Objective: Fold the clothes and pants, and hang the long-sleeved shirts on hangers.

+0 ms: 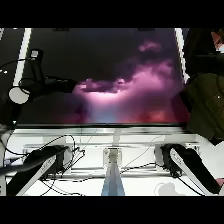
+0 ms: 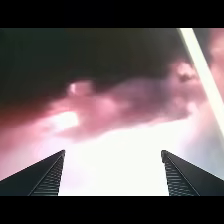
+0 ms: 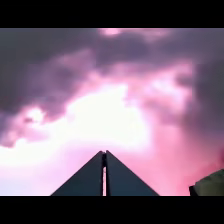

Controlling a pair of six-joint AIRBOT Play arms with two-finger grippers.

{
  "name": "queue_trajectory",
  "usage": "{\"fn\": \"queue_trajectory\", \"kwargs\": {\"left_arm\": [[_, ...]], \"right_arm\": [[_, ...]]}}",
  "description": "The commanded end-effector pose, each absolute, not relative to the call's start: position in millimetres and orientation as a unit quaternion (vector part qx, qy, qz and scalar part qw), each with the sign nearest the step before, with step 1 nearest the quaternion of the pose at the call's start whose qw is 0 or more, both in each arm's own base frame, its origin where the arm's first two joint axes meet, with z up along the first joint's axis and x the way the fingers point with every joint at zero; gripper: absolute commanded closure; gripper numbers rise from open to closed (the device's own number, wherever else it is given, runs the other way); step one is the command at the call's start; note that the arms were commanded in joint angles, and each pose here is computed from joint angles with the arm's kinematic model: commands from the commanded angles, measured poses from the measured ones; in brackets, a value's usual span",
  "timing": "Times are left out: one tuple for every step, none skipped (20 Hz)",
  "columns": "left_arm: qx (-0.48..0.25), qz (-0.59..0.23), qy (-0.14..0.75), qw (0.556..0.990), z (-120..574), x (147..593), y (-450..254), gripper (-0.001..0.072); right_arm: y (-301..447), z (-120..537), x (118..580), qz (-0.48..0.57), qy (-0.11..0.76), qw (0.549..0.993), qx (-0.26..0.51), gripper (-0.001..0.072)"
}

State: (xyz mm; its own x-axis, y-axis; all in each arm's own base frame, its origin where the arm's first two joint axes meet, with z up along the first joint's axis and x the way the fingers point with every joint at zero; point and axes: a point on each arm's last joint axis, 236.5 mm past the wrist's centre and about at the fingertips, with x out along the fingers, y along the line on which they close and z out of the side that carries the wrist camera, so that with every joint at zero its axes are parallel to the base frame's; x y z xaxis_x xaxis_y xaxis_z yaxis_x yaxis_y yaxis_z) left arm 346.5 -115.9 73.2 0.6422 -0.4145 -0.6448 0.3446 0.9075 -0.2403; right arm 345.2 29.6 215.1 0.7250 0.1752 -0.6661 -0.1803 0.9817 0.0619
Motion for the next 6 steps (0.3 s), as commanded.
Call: {"fn": "queue_trajectory", "kwargs": {"left_arm": [[-0.047, -0.209, 0.367, 0.905, 73.8, 346.7, -115.6, 0.0010], [-0.047, -0.209, 0.367, 0.905, 73.8, 346.7, -115.6, 0.0010], [-0.047, -0.209, 0.367, 0.905, 73.8, 346.7, -115.6, 0.0010], [-0.047, -0.209, 0.367, 0.905, 73.8, 346.7, -115.6, 0.0010], [-0.047, -0.210, 0.366, 0.905, 74.0, 346.6, -115.8, 0.0010], [-0.047, -0.210, 0.367, 0.905, 74.0, 346.4, -116.1, 0.0010]], "right_arm": [[61.8, 211.9, 341.5, 0.145, 0.360, 0.921, -0.042, 0.0685], [61.5, 211.1, 340.7, 0.145, 0.362, 0.920, -0.043, 0.0685], [61.6, 211.1, 340.7, 0.145, 0.362, 0.920, -0.043, 0.0685], [61.6, 211.1, 340.7, 0.145, 0.362, 0.920, -0.043, 0.0684], [61.6, 211.4, 341.0, 0.145, 0.361, 0.920, -0.043, 0.0685], [62.4, 211.6, 340.9, 0.147, 0.361, 0.920, -0.041, 0.0684]]}}
